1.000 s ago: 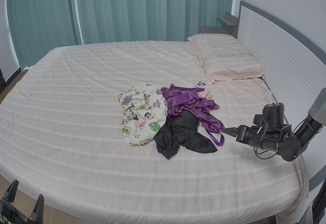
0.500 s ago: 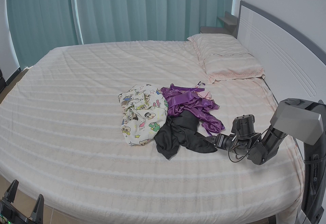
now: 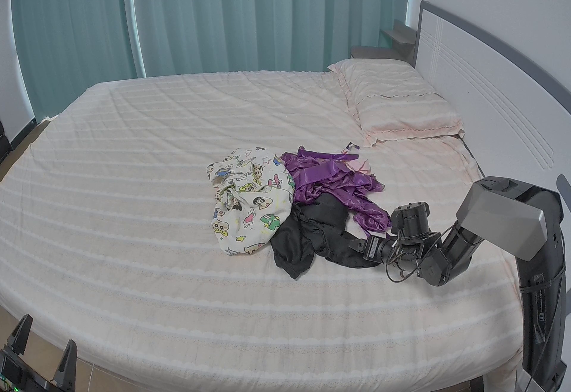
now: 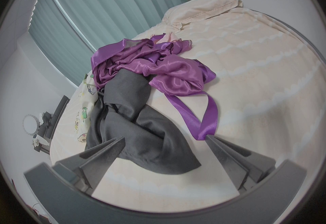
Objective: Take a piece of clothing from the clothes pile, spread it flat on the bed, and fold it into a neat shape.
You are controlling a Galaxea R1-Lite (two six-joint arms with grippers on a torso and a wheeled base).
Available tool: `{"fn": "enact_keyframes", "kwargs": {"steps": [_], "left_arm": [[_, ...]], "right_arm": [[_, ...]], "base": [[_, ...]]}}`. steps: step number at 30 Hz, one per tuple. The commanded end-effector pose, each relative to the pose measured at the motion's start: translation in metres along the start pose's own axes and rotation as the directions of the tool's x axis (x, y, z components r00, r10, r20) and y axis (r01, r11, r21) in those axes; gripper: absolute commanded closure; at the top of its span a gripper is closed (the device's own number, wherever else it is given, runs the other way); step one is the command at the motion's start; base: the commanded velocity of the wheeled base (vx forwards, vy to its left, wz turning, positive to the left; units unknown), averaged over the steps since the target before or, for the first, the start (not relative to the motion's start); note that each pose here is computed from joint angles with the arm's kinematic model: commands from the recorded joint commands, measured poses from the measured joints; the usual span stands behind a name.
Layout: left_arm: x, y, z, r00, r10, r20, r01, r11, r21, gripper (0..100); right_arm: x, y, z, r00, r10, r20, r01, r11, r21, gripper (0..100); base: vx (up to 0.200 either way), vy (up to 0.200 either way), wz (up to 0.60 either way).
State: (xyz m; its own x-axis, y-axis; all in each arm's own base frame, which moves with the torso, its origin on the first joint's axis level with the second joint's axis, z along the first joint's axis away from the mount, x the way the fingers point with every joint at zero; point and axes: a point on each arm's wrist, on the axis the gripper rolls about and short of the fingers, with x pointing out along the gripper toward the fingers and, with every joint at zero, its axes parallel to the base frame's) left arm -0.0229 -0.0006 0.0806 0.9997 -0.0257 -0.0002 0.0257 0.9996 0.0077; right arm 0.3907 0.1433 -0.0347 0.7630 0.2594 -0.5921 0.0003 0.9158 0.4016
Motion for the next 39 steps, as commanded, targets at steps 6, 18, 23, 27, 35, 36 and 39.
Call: {"fn": "enact_keyframes", "kwargs": {"steps": [6,18,23,27,35,36,39], "left_arm": [[0.0,0.0,-0.004,1.0,0.0,0.002,0.0,1.0,0.0,0],[0.0,0.0,-0.004,1.0,0.0,0.002,0.0,1.0,0.0,0],[0.0,0.0,-0.004,1.0,0.0,0.002,0.0,1.0,0.0,0],[0.0,0.0,-0.004,1.0,0.0,0.002,0.0,1.0,0.0,0],[0.0,0.0,-0.005,1.0,0.0,0.0,0.0,1.0,0.0,0],[0.0,0.0,-0.004,1.0,0.0,0.002,0.0,1.0,0.0,0],[0.0,0.0,-0.005,1.0,0.0,0.0,0.0,1.0,0.0,0]], "right_arm": [[0.009,0.015,0.006,1.0,0.007,-0.007,-0.007,1.0,-0.025,0],[-0.04,0.013,0.027,0.999,-0.031,0.019,0.033,0.994,-0.103,0],[-0.031,0.015,0.003,0.998,-0.034,-0.05,0.029,0.994,-0.11,0],[-0.015,0.019,-0.016,0.995,-0.035,-0.091,0.026,0.995,-0.098,0],[-0.008,0.023,-0.019,0.994,-0.035,-0.108,0.024,0.995,-0.099,0],[-0.006,0.024,-0.018,0.994,-0.033,-0.107,0.022,0.995,-0.099,0],[0.003,0.03,-0.015,0.996,-0.018,-0.093,0.009,0.995,-0.097,0]], "base": [[0.0,0.0,0.0],[0.0,0.0,0.0],[0.0,0.0,0.0],[0.0,0.0,0.0],[0.0,0.0,0.0],[0.0,0.0,0.0],[0.0,0.0,0.0]]}}
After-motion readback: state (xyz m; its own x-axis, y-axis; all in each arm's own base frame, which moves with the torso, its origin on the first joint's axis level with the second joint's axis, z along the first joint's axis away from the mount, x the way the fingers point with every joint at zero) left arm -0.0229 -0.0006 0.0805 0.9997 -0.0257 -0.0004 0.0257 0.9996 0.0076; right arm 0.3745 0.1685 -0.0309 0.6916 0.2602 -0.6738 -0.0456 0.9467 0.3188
